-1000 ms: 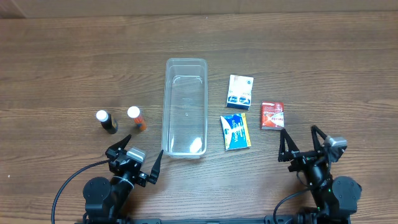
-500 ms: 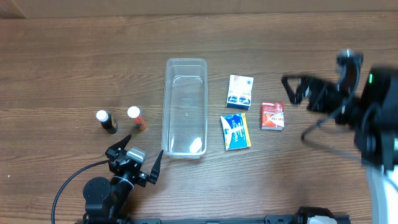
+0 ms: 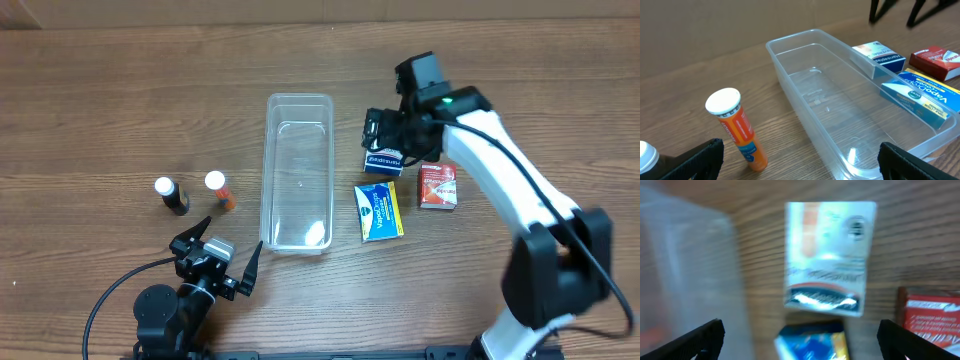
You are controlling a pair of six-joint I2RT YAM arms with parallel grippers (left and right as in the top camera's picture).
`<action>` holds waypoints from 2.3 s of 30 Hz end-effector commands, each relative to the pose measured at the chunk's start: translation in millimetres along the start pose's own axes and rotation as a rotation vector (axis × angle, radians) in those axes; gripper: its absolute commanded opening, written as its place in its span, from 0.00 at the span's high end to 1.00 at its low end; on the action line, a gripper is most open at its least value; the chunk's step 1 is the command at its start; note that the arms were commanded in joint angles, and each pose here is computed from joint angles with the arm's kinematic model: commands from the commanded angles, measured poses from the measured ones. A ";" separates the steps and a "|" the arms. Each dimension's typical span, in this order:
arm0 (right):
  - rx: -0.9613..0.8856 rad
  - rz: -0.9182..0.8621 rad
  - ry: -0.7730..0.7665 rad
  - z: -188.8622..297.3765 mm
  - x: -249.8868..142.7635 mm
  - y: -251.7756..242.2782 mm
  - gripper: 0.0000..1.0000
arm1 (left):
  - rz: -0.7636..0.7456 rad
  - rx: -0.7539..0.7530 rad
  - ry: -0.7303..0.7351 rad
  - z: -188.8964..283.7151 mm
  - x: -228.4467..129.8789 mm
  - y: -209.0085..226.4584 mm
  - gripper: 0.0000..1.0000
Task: Pack container
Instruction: 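Reach the right gripper to the white Hansaplast box and grasp it, then carry the Hansaplast box into the container and release it, then grasp the blue VapoDrops box with the right gripper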
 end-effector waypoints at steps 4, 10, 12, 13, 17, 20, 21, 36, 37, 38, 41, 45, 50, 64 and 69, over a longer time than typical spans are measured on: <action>-0.076 -0.025 0.025 -48.0 5.7 -2.6 0.00 | -0.010 0.004 -0.004 -0.2 -1.1 0.9 0.00; -0.129 -0.070 0.037 -75.5 3.6 -6.2 0.00 | -0.011 0.004 -0.004 -0.2 -1.1 0.9 0.00; -0.129 -0.069 0.027 -76.2 5.2 -6.1 0.05 | -0.010 0.004 -0.004 -0.2 -1.1 0.9 0.00; -0.132 -0.068 0.018 -75.6 6.4 -5.7 0.12 | -0.010 0.004 -0.004 -0.2 -1.1 0.9 0.00; -0.147 -0.067 0.003 -66.9 12.9 -2.9 0.23 | -0.010 0.004 -0.004 -0.2 -1.1 0.9 0.00; -0.190 -0.064 -0.002 -46.2 20.5 0.5 0.33 | -0.010 0.004 -0.004 -0.2 -1.2 0.9 0.00; -0.192 -0.056 -0.009 -35.4 23.8 5.0 0.33 | -0.011 0.004 -0.004 -0.2 -1.1 0.9 0.00; 0.030 0.166 -0.108 48.6 -32.6 144.8 0.33 | -0.010 0.004 -0.004 -0.2 -1.1 0.9 0.00; 0.041 0.173 -0.101 35.8 -34.7 148.5 0.33 | -0.011 0.004 -0.004 -0.2 -1.1 0.9 0.00; 0.045 0.177 -0.091 21.0 -37.4 151.9 0.33 | -0.010 0.004 -0.004 -0.2 -1.2 0.9 0.00; 0.057 0.181 -0.080 -7.8 -36.7 157.9 0.33 | -0.010 0.004 -0.005 -0.2 -1.1 0.9 0.00; 0.085 0.148 -0.083 -35.6 -32.5 165.2 0.33 | -0.010 0.004 -0.004 -0.2 -1.1 0.9 0.00; 0.114 0.106 -0.075 -53.7 -31.1 170.1 0.21 | -0.010 0.004 -0.004 -0.2 -1.1 0.9 0.00; -0.033 0.119 -0.179 112.3 4.8 77.3 0.00 | -0.010 0.004 -0.004 -0.2 -1.1 0.9 0.00; -0.114 0.214 0.114 80.9 -14.6 22.1 0.00 | -0.010 0.004 -0.004 -0.2 -1.2 0.9 0.00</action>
Point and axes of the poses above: each gripper's point midway between its finger pads, its own z axis back along the fingers, its own y axis along the line the jaws close on, x = y × z, the point moved 9 cm from there along z, back along the fingers, and after that the axes turned 1 degree about z, right-handed, at the moved point
